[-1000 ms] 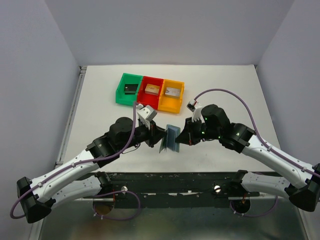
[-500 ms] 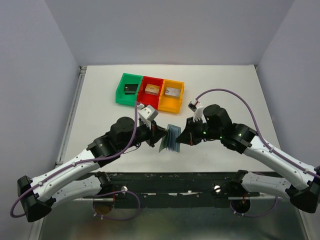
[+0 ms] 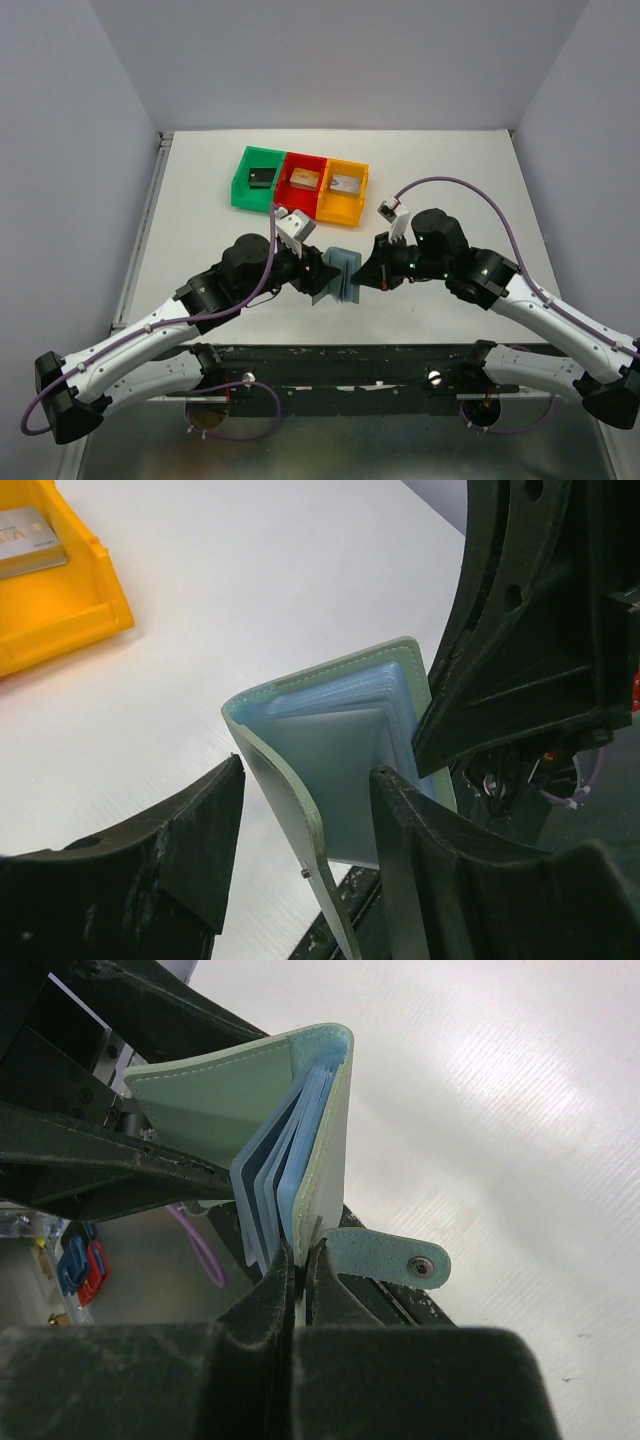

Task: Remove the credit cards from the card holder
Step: Open the card holder at the center of the board.

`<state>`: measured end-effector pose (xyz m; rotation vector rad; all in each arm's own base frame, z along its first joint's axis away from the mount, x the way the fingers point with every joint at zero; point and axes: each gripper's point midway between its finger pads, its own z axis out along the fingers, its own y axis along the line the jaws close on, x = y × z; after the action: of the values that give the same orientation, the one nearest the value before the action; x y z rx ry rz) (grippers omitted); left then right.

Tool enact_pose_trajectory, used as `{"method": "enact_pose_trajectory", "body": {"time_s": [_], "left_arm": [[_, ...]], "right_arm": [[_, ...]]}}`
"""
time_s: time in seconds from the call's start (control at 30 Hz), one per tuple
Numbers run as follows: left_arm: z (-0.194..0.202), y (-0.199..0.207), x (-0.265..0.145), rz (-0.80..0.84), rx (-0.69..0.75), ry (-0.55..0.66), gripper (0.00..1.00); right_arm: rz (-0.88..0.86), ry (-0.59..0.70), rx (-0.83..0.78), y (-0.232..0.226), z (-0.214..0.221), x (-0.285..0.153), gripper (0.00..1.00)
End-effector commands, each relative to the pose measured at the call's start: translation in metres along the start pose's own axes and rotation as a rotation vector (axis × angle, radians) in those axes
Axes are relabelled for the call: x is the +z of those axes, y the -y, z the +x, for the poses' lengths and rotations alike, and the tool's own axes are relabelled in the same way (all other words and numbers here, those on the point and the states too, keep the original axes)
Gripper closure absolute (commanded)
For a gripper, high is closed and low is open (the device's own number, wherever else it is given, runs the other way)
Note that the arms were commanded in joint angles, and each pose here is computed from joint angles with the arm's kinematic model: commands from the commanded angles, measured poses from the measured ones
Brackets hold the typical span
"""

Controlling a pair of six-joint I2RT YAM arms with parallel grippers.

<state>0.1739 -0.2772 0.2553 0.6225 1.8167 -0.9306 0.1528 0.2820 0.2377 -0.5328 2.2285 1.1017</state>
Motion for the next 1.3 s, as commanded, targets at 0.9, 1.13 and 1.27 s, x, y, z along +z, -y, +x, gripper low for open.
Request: {"method": "enact_pose_trajectory", "body": {"time_s": [0.9,1.13,1.27], "left_arm": [[-0.015,0.005,-0.005,0.008,-0.012,0.054,0.26],[-0.010,-0.001,-0.007,-0.017,-0.006,0.052,0.53],[-0.008,-0.003,-0.008,-0.021,-0.008,0.050,0.48]], "right_arm": [[-0.028,0.030,-0.024,-0.008,-0.007,-0.005,1.00],[-0.025,0.036,-0.026,-0.007,-0.007,-0.006,1.00],[-0.029,0.040,-0.031,-0.008,-0.008,-0.007,1.00]]}}
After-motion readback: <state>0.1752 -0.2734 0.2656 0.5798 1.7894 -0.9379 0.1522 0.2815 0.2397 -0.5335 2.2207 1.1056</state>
